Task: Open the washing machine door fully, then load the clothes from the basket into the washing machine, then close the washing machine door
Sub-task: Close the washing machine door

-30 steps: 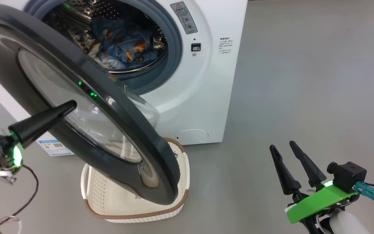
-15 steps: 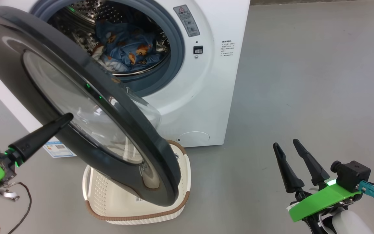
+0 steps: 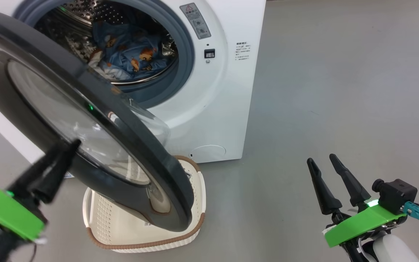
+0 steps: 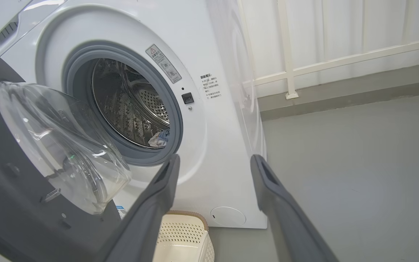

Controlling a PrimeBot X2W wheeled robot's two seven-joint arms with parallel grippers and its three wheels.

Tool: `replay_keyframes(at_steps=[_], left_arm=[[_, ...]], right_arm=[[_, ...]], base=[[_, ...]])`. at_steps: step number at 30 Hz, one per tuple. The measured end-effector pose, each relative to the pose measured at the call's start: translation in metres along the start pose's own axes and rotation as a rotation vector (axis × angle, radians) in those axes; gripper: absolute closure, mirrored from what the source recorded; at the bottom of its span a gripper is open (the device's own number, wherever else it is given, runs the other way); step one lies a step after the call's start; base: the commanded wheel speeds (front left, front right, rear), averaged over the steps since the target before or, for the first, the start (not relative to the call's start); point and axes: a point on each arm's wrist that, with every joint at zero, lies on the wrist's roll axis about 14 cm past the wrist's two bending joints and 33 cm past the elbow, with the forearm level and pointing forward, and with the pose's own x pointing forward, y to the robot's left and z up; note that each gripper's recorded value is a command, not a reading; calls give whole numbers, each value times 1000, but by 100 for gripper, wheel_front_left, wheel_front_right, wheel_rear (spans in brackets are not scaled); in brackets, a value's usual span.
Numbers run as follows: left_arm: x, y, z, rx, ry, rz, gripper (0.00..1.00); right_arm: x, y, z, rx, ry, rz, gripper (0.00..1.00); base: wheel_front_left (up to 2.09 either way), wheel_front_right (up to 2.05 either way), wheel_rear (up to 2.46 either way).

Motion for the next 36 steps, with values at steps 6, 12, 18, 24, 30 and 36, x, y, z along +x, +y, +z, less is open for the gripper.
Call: replay_keyframes(at_steps=[6, 12, 18, 24, 30, 36], left_arm=[[-2, 17, -26, 34, -74, 66, 0], [-7, 45, -51, 59, -180, 163, 0], [-12, 59, -66, 121, -245, 203, 0], [-18, 72, -80, 252, -272, 250, 0], [-15, 75, -90, 293, -273, 299, 0], [-15, 71, -80, 320, -334, 338, 0]], right_arm=[[-2, -4, 1, -2, -2, -12, 0], [-3, -5, 2, -3, -5, -16, 0], [-3, -5, 2, -5, -5, -16, 0], [-3, -5, 2, -5, -3, -14, 0], [-3, -6, 2, -6, -3, -17, 0], [-3, -6, 4, -8, -8, -14, 0]], base=[[0, 0, 0], [0, 0, 0], [0, 0, 0], [0, 0, 0], [0, 0, 0], [0, 0, 0]])
